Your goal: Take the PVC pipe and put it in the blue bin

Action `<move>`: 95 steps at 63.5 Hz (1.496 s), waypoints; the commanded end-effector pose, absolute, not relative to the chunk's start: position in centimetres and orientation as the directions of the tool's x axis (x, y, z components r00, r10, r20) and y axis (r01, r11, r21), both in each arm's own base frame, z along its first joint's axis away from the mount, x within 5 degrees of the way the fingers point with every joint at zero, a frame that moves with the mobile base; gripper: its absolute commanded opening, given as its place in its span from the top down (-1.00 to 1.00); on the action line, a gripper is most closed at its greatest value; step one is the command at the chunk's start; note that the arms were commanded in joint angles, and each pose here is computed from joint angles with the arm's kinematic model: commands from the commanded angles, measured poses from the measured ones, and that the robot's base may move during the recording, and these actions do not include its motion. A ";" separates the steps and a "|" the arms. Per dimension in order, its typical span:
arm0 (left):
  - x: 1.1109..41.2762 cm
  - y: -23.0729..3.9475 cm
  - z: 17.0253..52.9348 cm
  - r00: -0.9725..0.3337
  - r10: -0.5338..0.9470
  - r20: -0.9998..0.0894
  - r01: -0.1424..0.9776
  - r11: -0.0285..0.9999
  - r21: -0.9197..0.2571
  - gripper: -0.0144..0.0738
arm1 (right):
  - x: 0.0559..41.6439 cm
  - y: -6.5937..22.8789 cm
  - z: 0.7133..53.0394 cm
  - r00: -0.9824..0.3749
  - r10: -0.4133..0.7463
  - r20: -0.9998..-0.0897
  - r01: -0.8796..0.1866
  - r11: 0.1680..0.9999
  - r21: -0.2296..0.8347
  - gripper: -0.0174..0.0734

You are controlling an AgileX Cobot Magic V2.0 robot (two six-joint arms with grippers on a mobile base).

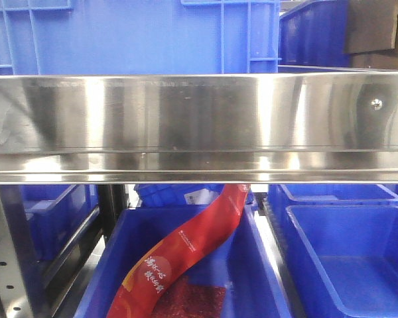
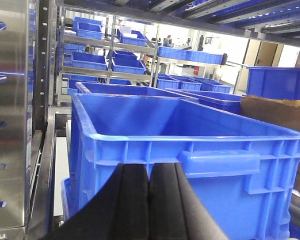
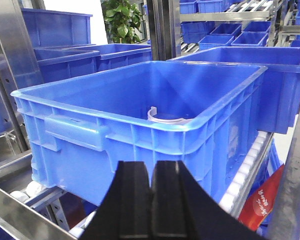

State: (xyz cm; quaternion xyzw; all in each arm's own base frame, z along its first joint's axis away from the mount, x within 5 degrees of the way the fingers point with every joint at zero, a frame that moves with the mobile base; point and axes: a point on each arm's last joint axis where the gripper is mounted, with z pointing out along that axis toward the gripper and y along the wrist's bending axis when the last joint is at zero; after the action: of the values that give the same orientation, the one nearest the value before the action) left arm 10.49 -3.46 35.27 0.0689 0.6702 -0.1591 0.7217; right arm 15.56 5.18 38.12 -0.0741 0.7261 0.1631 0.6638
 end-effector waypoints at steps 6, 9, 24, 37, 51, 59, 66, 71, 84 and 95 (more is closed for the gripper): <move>10.4 -3.4 35.4 0.067 -0.153 -0.986 0.318 0.940 -0.125 0.92 | 15.5 5.0 38.3 -0.087 0.116 -0.989 -0.318 0.938 0.138 0.98; 10.4 -3.4 35.4 0.067 -0.153 -0.986 0.318 0.940 -0.125 0.92 | 15.5 5.0 38.2 -0.089 0.115 -0.989 -0.318 0.938 0.138 0.98; 10.4 -3.4 35.4 0.067 -0.153 -0.986 0.318 0.940 -0.125 0.92 | 13.2 3.4 35.5 0.053 0.074 -0.996 -0.250 0.967 0.058 0.98; 10.4 -3.4 35.4 0.067 -0.153 -0.986 0.318 0.940 -0.125 0.92 | 9.6 0.3 28.8 0.027 -0.018 -0.999 -0.029 0.999 -0.019 0.98; 10.4 -3.4 35.4 0.067 -0.153 -0.986 0.318 0.940 -0.125 0.92 | 6.7 -0.9 23.2 0.047 -0.025 -0.999 0.138 0.990 -0.019 0.98; 10.4 -3.4 35.4 0.067 -0.153 -0.986 0.318 0.940 -0.125 0.92 | 5.7 -1.0 21.5 0.095 -0.035 -0.995 0.170 0.985 -0.018 0.98; 10.4 -3.4 35.4 0.067 -0.153 -0.986 0.318 0.940 -0.125 0.92 | 5.5 -1.0 21.4 0.092 -0.054 -0.994 0.174 0.984 -0.037 0.98; 10.4 -3.4 35.4 0.067 -0.153 -0.986 0.318 0.940 -0.125 0.92 | 5.5 -1.0 21.5 0.104 -0.015 -0.994 0.171 0.985 0.003 0.98; 10.4 -3.4 35.4 0.067 -0.153 -0.986 0.318 0.940 -0.125 0.92 | 5.5 -1.0 21.5 0.102 -0.005 -0.995 0.169 0.986 0.012 0.98; 10.4 -3.4 35.4 0.067 -0.153 -0.986 0.318 0.940 -0.125 0.92 | 5.5 -1.0 21.5 0.102 -0.005 -0.995 0.169 0.986 0.012 0.98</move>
State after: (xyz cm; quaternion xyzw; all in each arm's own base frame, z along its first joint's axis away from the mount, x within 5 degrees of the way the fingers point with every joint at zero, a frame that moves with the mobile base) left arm 10.49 -3.46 35.27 0.0689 0.6702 -0.1591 0.7217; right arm 5.56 -0.93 21.38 0.0624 0.6732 -0.0538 0.7349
